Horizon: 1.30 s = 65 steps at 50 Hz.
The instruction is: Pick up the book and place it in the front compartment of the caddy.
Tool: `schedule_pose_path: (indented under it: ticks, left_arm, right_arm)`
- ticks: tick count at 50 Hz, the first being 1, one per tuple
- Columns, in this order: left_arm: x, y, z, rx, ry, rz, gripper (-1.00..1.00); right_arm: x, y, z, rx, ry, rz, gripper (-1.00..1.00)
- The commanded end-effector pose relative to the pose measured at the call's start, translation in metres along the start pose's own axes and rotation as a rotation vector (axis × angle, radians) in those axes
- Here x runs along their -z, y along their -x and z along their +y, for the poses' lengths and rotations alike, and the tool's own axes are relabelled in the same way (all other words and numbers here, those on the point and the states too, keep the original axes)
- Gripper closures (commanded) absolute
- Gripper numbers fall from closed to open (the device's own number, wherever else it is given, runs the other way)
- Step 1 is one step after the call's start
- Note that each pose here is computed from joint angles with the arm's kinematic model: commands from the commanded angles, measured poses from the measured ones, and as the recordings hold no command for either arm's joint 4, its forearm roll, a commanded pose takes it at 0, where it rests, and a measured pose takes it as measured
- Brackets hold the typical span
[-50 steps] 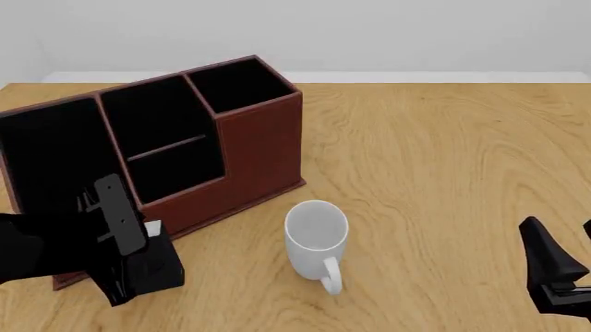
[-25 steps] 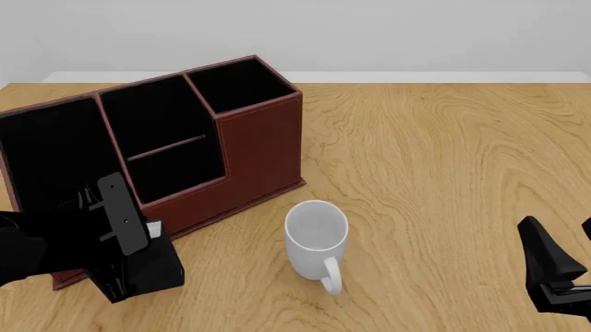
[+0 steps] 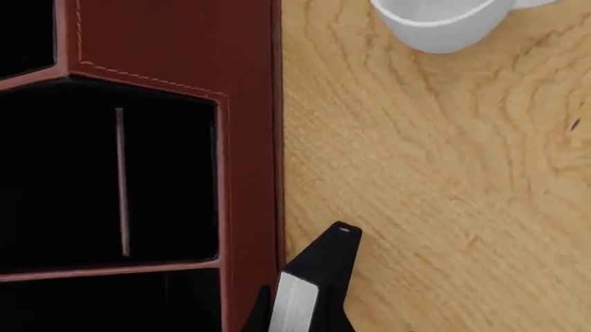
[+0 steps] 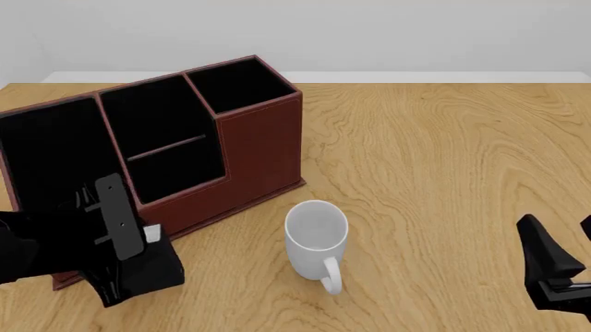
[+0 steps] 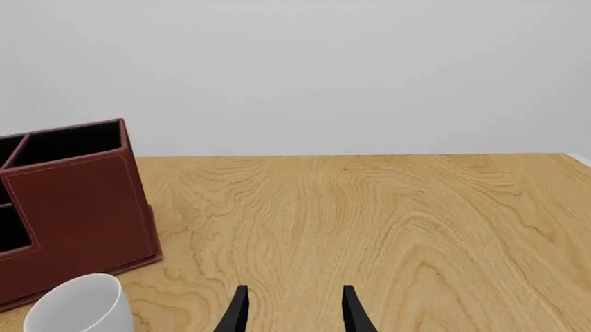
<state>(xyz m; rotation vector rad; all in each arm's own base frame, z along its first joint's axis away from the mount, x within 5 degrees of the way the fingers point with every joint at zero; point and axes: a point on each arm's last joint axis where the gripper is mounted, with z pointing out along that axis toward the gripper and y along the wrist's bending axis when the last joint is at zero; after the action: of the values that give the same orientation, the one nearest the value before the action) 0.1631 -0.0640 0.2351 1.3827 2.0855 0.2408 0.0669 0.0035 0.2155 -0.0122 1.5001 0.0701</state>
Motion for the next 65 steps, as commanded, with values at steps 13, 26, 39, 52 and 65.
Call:
schedule_pose_path:
  ticks: [13, 26, 39, 52, 65]
  left_arm:
    - [0.023, -0.006, 0.000, 0.050, -0.055, 0.005, 1.00]
    - [0.058, 0.007, 0.010, 0.035, -0.019, -0.053, 1.00]
    - [0.071, 0.025, 0.015, 0.018, -0.041, -0.086, 1.00]
    - [0.103, 0.062, 0.037, 0.032, -0.026, -0.173, 1.00]
    - [0.120, 0.071, 0.066, 0.058, 0.041, -0.171, 1.00]
  right_arm:
    - [0.000, 0.001, 0.000, -0.004, 0.002, -0.004, -1.00]
    - [-0.001, 0.001, 0.001, -0.003, 0.008, -0.004, -1.00]
    - [0.000, 0.004, 0.001, -0.002, 0.010, -0.009, -1.00]
    - [-0.001, 0.005, 0.001, 0.000, 0.019, -0.013, -1.00]
    - [-0.001, 0.003, 0.002, -0.002, 0.023, -0.011, -1.00]
